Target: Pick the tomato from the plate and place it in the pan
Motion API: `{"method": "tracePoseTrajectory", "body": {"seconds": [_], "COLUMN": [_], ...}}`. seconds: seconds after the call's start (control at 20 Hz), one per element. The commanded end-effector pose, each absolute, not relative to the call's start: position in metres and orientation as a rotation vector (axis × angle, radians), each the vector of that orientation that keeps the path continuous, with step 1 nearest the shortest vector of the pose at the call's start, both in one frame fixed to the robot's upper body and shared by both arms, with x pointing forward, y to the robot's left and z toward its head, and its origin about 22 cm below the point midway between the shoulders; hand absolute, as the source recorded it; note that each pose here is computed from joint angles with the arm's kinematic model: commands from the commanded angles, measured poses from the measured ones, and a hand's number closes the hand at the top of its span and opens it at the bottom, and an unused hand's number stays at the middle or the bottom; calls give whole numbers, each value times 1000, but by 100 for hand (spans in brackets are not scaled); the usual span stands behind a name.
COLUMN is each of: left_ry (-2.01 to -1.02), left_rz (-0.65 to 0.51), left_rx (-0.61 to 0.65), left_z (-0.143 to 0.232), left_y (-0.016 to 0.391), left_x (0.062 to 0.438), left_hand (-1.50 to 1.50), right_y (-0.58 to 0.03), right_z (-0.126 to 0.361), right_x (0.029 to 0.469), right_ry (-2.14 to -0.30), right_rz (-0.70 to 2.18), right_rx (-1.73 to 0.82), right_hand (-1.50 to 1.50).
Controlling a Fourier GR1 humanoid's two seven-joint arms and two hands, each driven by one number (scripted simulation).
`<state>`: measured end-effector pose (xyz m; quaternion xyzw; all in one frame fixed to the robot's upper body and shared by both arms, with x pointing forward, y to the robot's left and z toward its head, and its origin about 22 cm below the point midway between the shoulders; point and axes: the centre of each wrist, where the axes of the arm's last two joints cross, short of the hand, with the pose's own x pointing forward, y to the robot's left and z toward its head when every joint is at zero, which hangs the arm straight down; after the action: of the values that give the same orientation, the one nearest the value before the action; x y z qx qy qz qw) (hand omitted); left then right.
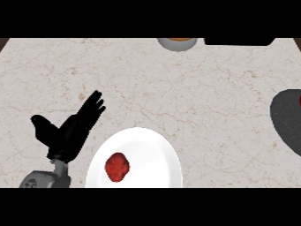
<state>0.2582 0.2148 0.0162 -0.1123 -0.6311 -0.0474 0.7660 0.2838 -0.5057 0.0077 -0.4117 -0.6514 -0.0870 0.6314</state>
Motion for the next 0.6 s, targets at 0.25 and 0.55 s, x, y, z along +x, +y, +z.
{"method": "tracePoseTrajectory", "body": {"seconds": [0.25, 0.55], "left_ry": [-1377, -1365], "left_rz": [-79, -91], "left_rx": [-234, -238], "left_z": [9, 14], "left_y": [203, 216], "left_x": [256, 262], "left_hand": [0, 0], "right_y": [-552, -581], "right_z": [-11, -6], "right_x": [203, 149], "right_ry": [-1547, -1590], "right_rz": [-200, -160], "right_rx": [-672, -563], "right_hand": [-150, -150]}}
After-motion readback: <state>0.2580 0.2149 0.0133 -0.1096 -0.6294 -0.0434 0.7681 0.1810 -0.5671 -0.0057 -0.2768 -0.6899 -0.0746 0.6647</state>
